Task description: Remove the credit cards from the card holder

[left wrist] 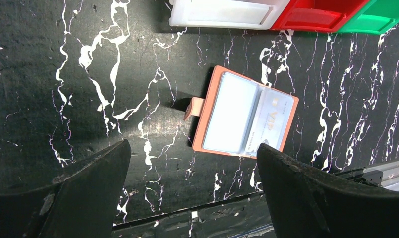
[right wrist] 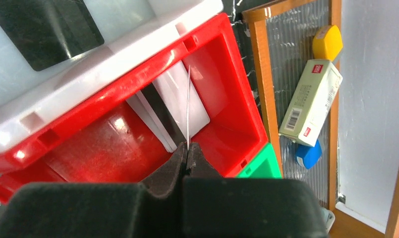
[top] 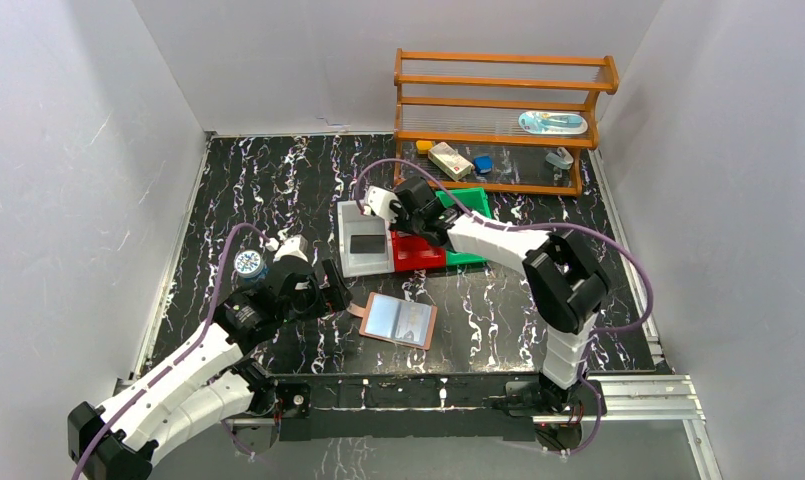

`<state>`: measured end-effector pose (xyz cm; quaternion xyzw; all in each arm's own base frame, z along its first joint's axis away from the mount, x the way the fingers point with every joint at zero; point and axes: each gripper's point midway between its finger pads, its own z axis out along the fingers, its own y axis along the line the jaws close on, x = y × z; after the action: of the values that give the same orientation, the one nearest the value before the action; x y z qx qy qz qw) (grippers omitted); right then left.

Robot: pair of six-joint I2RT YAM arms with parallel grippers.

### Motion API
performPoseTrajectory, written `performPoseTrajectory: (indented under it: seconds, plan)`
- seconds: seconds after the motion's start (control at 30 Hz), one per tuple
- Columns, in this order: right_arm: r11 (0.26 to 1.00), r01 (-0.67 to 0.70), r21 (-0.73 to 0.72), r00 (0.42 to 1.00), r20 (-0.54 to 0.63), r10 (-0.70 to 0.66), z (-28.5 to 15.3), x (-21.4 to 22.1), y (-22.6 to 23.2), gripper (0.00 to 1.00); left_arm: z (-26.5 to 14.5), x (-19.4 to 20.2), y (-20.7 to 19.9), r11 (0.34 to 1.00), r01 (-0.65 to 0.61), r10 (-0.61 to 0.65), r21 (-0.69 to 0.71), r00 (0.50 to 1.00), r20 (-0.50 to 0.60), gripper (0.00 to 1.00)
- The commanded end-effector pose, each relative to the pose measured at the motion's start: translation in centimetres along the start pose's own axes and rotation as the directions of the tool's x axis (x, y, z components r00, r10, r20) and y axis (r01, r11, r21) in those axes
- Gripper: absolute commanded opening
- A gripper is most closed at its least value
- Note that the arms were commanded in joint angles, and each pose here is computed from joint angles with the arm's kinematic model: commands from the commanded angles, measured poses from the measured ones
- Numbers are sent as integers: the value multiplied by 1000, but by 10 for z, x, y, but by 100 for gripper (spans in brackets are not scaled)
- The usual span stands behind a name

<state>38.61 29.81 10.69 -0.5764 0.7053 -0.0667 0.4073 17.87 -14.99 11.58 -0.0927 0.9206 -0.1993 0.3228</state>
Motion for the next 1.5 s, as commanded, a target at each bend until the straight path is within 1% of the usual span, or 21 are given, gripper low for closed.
performPoseTrajectory:
  seconds: [0.0,0.27,0.43,0.63,0.7,0.77,0.8,0.9,1.0,1.07,1.1,1.2,1.3,1.4,1.47]
  plan:
    - [997,51,61,998,25,-53,10,-17,-23,0,-6,-4,-1,1000,18,-18,-1,1000,9,99]
    - [987,129,100,992,-15,-129,33,-9,-27,0,-5,-2,-1,1000,17,-17,-4,1000,-6,98]
    - [983,148,110,989,-2,-148,40,-10,-26,3,-3,1,-2,1000,15,-15,-8,1000,-23,98]
    - [981,174,86,985,-15,-173,51,-2,-19,8,-1,2,-2,1000,25,-25,-13,999,-30,98]
    - [981,178,81,984,-26,-176,54,1,-17,11,-1,2,-2,1000,24,-25,-12,999,-32,98]
    - [982,179,67,984,-28,-177,54,2,-14,13,-1,3,-2,1000,21,-21,-13,999,-36,98]
    - [982,176,63,984,-23,-175,53,1,-13,15,-1,3,-1,1000,19,-19,-14,999,-38,98]
    - [985,161,58,987,-4,-162,48,-1,-12,29,1,6,-1,1000,18,-19,-19,999,-49,98]
    - [988,133,82,991,19,-135,42,-5,-16,37,3,9,-1,1000,21,-22,-17,998,-65,98]
    - [988,117,98,992,31,-121,39,-7,-19,47,5,12,-2,1000,19,-20,-12,997,-79,98]
    - [990,96,103,994,40,-100,36,-9,-21,50,6,14,-1,1000,17,-18,-13,996,-84,99]
    - [994,38,101,996,80,-47,29,-19,-23,53,7,15,-2,1000,14,-15,-10,995,-95,98]
    - [996,-4,86,993,118,-7,22,-26,-23,60,8,16,-4,1000,14,-14,-5,995,-102,98]
    - [995,-46,85,989,147,33,11,-32,-26,63,8,18,-3,1000,14,-14,-3,994,-107,98]
    - [991,-95,95,979,187,76,-4,-40,-33,64,9,19,-3,1000,13,-13,-3,994,-109,98]
